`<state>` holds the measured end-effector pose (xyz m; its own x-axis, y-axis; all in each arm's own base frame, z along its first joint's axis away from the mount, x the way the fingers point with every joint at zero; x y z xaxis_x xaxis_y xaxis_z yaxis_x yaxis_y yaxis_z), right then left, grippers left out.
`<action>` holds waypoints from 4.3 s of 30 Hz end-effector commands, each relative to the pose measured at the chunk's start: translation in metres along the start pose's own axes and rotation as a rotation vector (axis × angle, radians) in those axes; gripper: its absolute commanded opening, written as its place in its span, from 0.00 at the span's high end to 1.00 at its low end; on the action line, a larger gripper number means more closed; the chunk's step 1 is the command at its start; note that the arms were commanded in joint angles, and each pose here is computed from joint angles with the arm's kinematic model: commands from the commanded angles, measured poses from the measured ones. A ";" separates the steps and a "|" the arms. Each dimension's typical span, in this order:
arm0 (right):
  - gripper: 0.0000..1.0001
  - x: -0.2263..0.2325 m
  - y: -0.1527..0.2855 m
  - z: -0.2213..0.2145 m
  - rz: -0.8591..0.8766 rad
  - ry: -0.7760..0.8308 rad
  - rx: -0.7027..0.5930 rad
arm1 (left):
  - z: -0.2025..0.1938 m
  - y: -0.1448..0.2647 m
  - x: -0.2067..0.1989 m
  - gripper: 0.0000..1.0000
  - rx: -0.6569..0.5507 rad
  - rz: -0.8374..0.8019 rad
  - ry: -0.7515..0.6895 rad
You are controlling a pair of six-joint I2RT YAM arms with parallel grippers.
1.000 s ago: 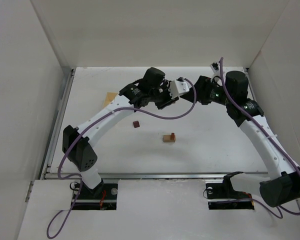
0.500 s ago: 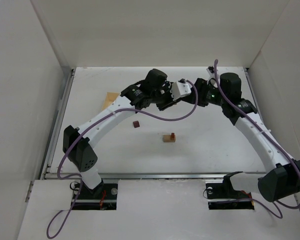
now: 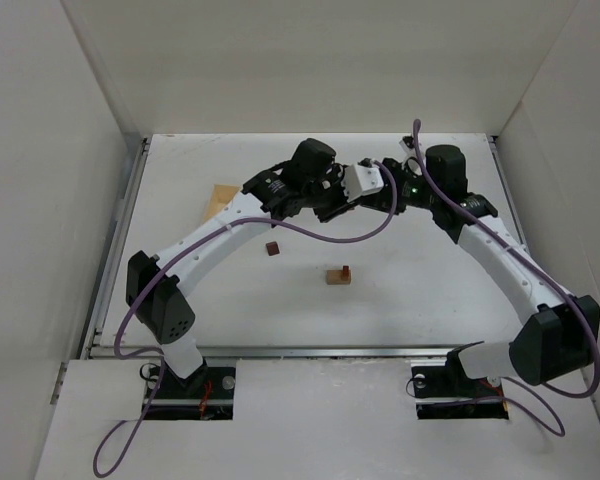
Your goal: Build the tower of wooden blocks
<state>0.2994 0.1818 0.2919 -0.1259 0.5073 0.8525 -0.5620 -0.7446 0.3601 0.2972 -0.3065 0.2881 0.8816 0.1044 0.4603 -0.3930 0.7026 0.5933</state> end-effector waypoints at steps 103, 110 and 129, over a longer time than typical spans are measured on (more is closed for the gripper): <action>1.00 -0.071 -0.083 -0.146 -0.891 0.203 0.036 | -0.161 0.115 -0.033 0.01 0.468 0.728 0.613; 1.00 -0.074 -0.085 -0.147 -0.899 0.213 0.044 | -0.162 0.112 -0.034 0.01 0.471 0.715 0.613; 1.00 -0.083 -0.090 -0.147 -0.920 0.218 0.053 | -0.161 0.112 -0.035 0.01 0.466 0.707 0.614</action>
<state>0.2330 0.2663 0.1278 0.1961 0.9746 0.1082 -0.4514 -0.0082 0.8923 0.2623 -0.1177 0.2276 0.3608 0.8016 0.4767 -0.8074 0.0126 0.5898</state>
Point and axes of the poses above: each gripper's point midway between its finger pads, its own y axis back along the fingers, its own x axis along the line the jaws close on, z = x × y, the point moved 6 cm from there along y, back along the fingers, and after that the axes turned 14 degrees about -y, right-handed, at the moved point
